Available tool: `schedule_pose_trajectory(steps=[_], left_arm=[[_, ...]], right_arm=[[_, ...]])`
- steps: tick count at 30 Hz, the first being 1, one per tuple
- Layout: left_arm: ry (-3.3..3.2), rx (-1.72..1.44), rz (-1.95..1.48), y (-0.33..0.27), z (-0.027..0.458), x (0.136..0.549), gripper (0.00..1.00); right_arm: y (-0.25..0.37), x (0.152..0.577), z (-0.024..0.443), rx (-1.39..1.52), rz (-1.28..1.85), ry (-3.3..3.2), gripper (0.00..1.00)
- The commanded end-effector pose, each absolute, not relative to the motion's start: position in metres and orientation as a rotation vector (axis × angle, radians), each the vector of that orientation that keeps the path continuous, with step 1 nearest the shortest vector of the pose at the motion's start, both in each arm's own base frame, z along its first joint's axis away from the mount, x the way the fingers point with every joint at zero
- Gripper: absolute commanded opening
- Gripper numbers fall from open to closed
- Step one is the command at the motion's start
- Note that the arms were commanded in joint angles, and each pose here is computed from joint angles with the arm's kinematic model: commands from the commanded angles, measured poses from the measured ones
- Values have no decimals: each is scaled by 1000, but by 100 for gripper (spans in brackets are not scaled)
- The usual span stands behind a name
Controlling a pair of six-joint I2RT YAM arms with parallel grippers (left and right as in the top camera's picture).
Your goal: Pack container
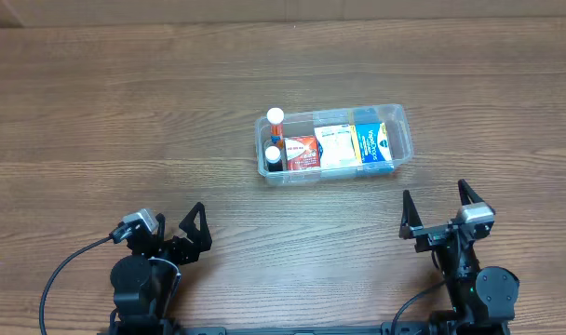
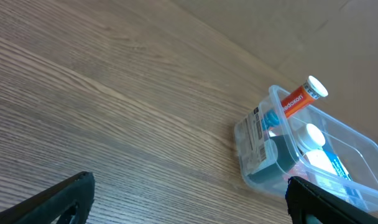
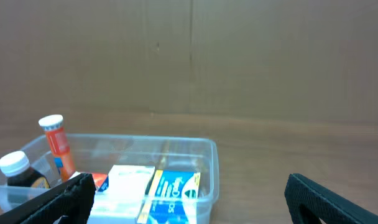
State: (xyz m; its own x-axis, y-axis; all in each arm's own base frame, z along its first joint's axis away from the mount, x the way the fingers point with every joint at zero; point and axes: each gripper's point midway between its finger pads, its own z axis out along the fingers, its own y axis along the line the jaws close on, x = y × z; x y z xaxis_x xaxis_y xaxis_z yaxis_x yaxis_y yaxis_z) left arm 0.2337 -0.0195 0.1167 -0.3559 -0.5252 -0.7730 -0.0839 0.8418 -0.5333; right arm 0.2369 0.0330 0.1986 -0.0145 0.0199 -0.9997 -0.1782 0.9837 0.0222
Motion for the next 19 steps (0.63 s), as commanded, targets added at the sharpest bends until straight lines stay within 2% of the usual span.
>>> schedule_pose_trajectory(steps=[1, 10, 19], left_arm=[[1891, -456, -503, -20, 118, 234, 100], [1891, -457, -501, -20, 118, 234, 100], [1891, -458, -500, -20, 118, 234, 100]], right_arm=[[32, 237, 188, -121, 150, 1611, 100], [32, 233, 153, -116, 157, 1755, 100], [32, 233, 153, -116, 157, 1755, 100]])
